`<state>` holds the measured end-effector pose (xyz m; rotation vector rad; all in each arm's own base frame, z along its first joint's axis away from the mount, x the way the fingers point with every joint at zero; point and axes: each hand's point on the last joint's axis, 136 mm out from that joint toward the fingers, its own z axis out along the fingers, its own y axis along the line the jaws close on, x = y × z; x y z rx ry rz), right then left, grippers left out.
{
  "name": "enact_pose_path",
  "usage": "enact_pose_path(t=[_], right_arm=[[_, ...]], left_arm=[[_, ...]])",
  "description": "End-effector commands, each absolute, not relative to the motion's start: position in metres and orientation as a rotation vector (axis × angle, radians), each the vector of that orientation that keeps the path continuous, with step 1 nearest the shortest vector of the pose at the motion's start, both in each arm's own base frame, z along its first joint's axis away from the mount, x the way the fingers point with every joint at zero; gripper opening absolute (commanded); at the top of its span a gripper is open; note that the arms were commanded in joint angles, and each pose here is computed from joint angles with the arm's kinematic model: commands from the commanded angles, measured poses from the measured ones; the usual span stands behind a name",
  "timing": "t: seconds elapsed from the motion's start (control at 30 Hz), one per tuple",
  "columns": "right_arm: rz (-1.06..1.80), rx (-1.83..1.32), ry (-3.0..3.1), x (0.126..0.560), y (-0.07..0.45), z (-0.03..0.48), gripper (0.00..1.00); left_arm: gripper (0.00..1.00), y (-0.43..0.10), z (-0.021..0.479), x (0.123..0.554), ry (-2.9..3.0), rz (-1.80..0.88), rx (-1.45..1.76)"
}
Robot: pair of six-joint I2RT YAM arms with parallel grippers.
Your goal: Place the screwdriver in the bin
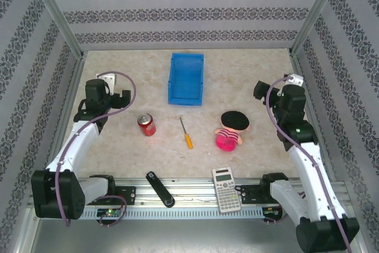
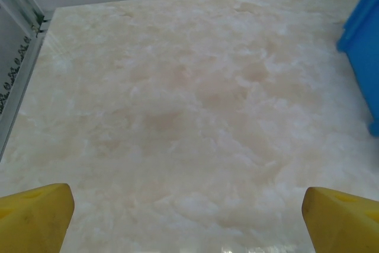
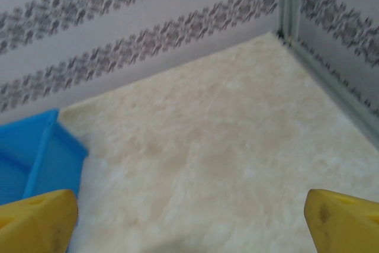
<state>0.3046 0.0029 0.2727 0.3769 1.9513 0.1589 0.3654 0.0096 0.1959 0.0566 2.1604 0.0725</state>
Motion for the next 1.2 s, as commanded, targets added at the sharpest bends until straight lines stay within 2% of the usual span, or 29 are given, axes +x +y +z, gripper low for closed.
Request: enact_pose_path(t=[0.0,0.23,0.33,0.4,0.5,0.6,0.63,0.87,1.17], right_arm=[[0.22,0.335,2.126,0.27,0.027,0.245,0.98],[0.205,0.04,2.281,0.233,0.098,0.24,0.96],[0.208,-0.106,2.392,0.227,0.139,0.223,0.9],[0.198,-0.143,2.456,0.223,0.16,0.208,0.89],[0.344,-0.216,2.518,0.215,0.205,0.182,0.82],[0.431,-0.253,2.605,0.208,0.236,0.156,0.7],[0.46,-0.275,2.635,0.204,0.247,0.147,0.68],[0.439,-0.434,2.71,0.195,0.297,0.109,0.7],[0.24,-0.469,2.802,0.211,0.312,0.063,0.7]], left_arm=[[0.99,-0.008,0.194,0.334,2.287,-0.005,0.191],[0.99,-0.031,0.212,0.31,2.399,-0.176,0.258],[0.95,-0.032,0.219,0.306,2.438,-0.194,0.257],[0.94,-0.032,0.226,0.303,2.45,-0.198,0.253],[0.95,-0.031,0.237,0.295,2.442,-0.184,0.274],[0.97,-0.029,0.248,0.287,2.413,-0.151,0.291],[0.97,-0.028,0.252,0.285,2.403,-0.138,0.294],[0.99,-0.026,0.26,0.276,2.385,-0.116,0.299],[0.99,-0.031,0.27,0.275,2.374,-0.153,0.298]])
